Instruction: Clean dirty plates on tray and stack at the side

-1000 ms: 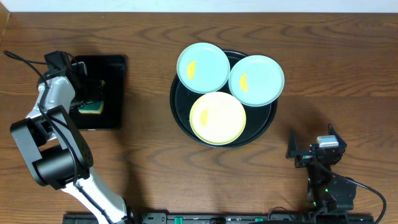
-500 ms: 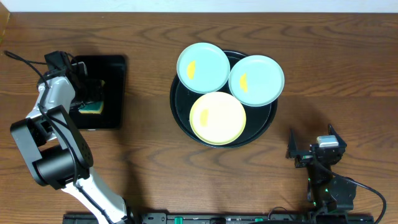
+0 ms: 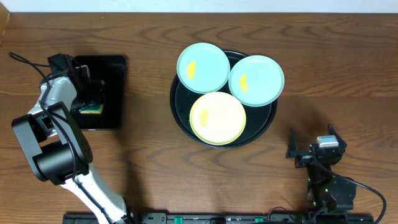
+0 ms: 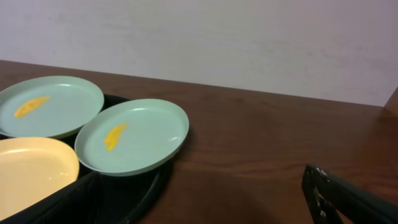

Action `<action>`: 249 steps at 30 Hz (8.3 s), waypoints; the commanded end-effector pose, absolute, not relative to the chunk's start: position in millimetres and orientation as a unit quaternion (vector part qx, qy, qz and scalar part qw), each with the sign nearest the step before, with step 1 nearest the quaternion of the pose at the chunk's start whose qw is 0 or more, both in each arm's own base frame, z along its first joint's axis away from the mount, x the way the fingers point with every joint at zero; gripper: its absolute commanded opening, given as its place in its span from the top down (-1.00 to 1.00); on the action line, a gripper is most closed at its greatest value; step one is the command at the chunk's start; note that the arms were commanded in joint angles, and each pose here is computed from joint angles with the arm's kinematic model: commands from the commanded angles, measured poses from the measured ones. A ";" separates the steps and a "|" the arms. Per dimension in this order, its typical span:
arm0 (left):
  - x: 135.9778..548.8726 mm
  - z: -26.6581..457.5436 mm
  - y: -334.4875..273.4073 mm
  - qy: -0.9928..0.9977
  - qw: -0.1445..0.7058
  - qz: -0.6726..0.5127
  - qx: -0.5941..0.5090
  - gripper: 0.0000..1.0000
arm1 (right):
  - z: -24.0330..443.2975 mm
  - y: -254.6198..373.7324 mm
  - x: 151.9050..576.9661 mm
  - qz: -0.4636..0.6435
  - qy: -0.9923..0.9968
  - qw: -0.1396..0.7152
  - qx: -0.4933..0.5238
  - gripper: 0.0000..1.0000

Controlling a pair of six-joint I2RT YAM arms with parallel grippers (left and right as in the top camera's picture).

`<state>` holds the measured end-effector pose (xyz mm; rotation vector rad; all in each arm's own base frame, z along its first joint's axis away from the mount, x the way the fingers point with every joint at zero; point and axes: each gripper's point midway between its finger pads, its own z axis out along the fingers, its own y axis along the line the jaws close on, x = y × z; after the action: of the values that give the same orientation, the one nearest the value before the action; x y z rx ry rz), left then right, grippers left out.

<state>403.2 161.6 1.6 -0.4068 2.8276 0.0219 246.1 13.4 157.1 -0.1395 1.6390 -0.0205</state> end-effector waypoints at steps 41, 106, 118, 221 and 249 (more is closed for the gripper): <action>415.3 49.3 166.5 0.964 0.205 0.012 -0.166 0.75 | 156.2 13.0 246.0 -0.011 0.731 0.679 -0.063 -0.98; 346.1 207.9 20.5 0.912 0.228 -0.258 -0.221 0.85 | 156.2 13.0 246.0 -0.011 0.731 0.679 -0.063 -0.98; 286.3 127.9 -116.4 0.951 0.058 -0.279 -0.123 0.85 | 156.2 13.0 246.0 -0.011 0.731 0.679 -0.063 -0.98; 324.0 196.3 -60.2 0.909 0.350 -0.152 -0.169 -0.38 | 156.2 13.0 246.0 -0.011 0.731 0.679 -0.063 -0.98; 285.6 171.6 7.7 0.914 0.280 -0.094 -0.278 -0.45 | 363.2 67.5 159.1 0.284 0.408 0.863 -0.091 -0.98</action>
<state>284.1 4.0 166.6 -0.7559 2.4630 -0.2731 165.5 94.7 323.6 -0.3691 0.9431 0.6146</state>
